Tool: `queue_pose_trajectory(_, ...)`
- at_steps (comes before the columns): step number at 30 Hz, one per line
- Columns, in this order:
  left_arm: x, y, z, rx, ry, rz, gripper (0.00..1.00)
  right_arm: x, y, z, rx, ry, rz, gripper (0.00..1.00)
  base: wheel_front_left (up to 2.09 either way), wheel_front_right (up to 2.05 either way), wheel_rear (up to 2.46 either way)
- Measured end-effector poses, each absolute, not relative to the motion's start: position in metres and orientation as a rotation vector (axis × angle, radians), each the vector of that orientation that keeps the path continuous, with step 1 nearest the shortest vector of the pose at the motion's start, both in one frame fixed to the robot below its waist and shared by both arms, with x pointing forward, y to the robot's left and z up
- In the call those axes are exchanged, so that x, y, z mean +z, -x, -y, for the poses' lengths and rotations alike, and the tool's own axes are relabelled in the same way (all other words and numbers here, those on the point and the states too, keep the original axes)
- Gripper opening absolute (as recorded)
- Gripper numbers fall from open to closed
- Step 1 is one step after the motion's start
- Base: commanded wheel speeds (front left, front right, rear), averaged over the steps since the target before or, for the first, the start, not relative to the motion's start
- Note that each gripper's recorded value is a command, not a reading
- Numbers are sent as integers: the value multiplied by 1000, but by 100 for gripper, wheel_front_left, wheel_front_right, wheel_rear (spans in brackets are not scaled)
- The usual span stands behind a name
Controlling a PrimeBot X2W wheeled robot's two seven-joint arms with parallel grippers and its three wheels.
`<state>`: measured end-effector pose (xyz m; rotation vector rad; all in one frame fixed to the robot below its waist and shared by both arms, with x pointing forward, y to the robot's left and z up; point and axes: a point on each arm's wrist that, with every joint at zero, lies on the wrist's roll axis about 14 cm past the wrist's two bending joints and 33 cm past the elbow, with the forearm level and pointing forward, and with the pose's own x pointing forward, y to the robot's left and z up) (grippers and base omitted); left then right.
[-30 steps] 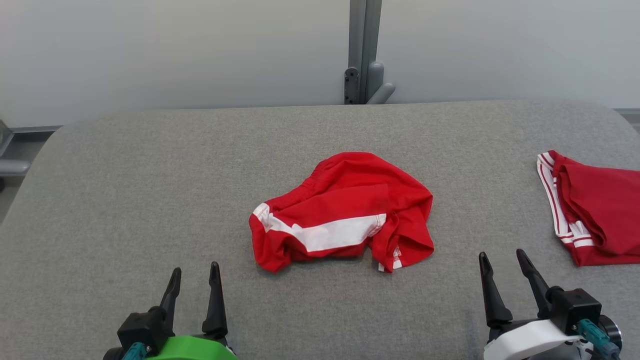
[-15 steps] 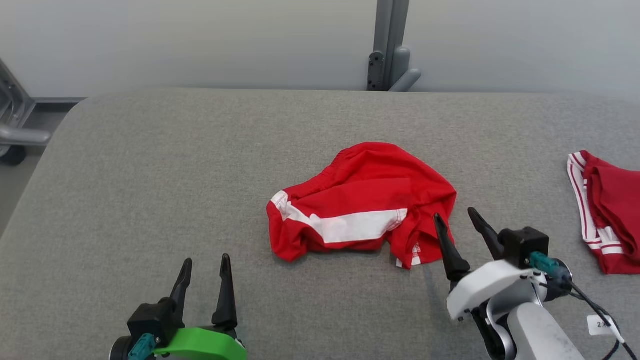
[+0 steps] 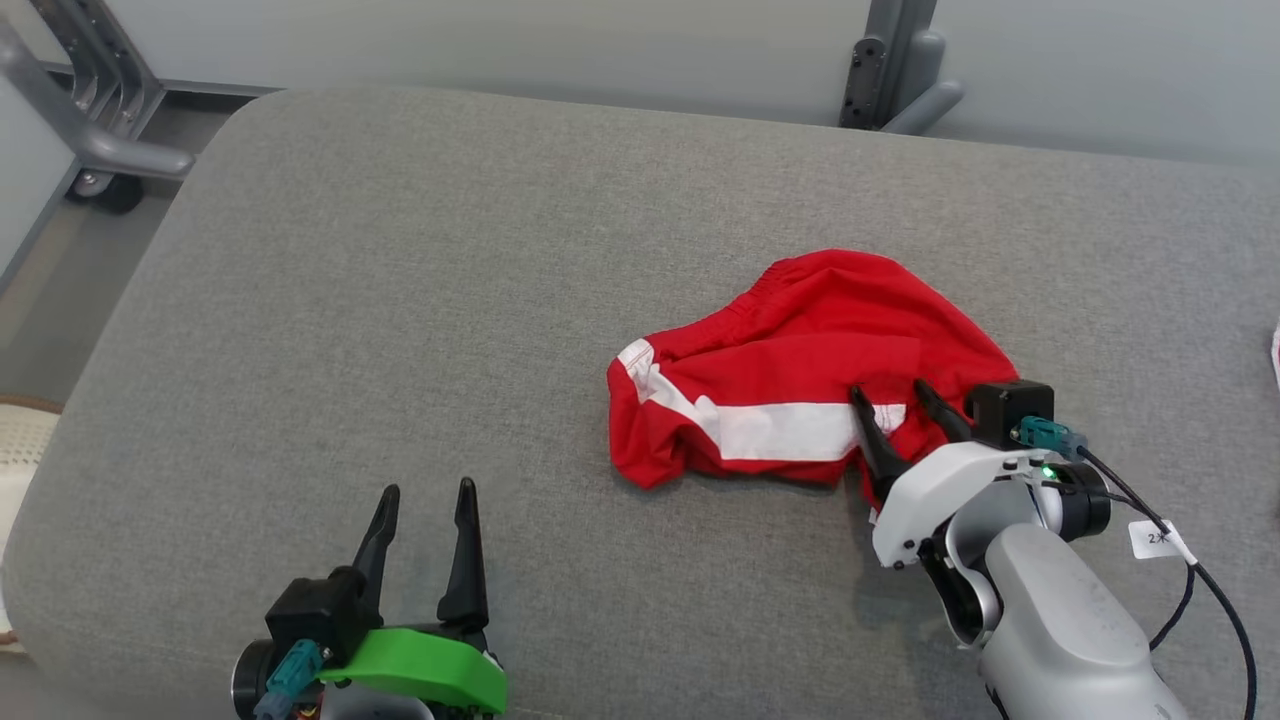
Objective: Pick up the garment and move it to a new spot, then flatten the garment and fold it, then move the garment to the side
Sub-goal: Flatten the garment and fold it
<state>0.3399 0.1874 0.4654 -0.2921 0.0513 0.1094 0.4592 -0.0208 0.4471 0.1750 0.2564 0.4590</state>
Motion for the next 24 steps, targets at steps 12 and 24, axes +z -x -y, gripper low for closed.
queue_pose_trajectory(12,461,-334,-199,151,284,-61,100,435,-463,-3,504,-202,-279,0,0,0,0)
queue_pose_trajectory(24,462,-336,-182,101,292,-62,100,481,-439,15,517,-320,-124,0,0,0,0)
